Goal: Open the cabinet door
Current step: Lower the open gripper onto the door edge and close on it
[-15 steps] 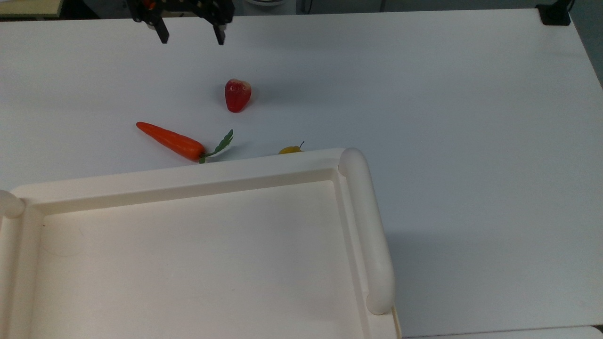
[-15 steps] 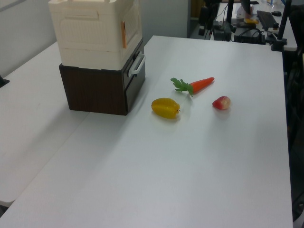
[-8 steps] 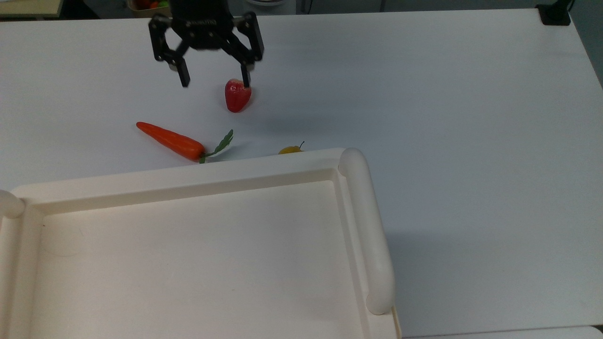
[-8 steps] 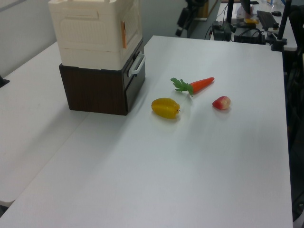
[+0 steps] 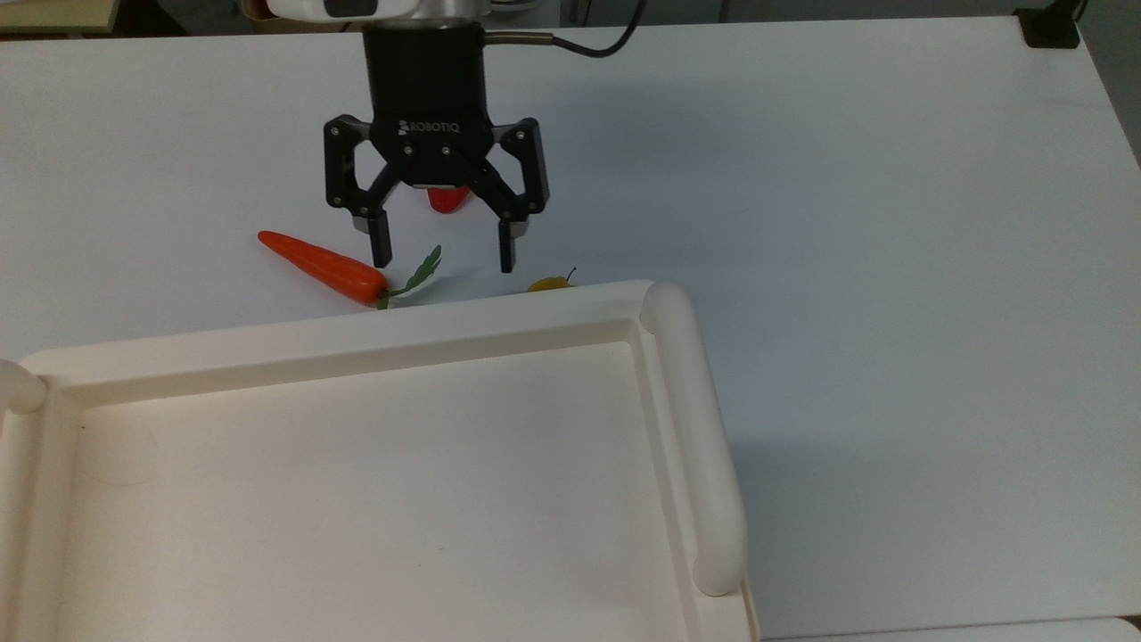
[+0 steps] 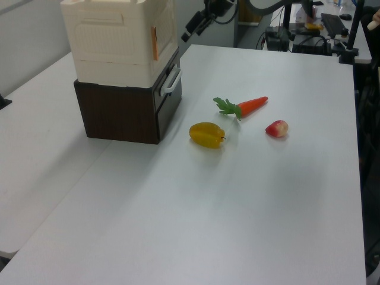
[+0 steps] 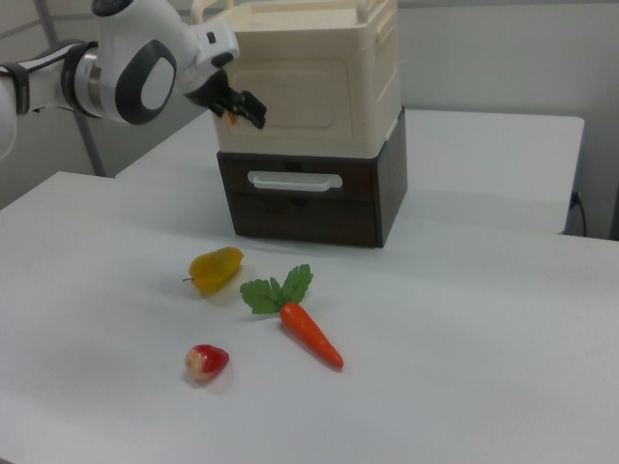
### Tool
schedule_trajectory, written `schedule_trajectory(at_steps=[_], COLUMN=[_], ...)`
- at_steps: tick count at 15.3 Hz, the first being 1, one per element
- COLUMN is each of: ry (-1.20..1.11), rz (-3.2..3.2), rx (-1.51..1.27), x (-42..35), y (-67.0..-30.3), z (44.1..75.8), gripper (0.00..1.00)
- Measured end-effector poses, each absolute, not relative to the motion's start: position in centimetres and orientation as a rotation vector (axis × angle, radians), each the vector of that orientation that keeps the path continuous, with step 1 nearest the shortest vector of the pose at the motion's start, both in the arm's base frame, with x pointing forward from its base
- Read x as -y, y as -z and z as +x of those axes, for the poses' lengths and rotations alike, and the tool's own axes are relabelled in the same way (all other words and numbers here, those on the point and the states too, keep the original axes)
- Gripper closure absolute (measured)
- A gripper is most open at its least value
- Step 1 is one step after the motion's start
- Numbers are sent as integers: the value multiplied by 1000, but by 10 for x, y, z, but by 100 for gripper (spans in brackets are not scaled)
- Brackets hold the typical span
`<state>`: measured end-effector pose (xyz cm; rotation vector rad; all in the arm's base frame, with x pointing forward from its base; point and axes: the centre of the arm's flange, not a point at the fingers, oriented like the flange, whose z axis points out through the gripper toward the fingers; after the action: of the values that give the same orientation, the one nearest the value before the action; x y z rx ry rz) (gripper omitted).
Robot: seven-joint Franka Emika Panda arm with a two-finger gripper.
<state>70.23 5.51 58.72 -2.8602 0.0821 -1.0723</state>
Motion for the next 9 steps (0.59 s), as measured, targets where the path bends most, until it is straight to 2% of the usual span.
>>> schedule_trajectory(at_steps=[6,9], ry=[1145,1200], rz=[-2844,-2826], rx=[57,71], x=[-115,-121], y=[-578,-575], z=[720,728], gripper=[4,29])
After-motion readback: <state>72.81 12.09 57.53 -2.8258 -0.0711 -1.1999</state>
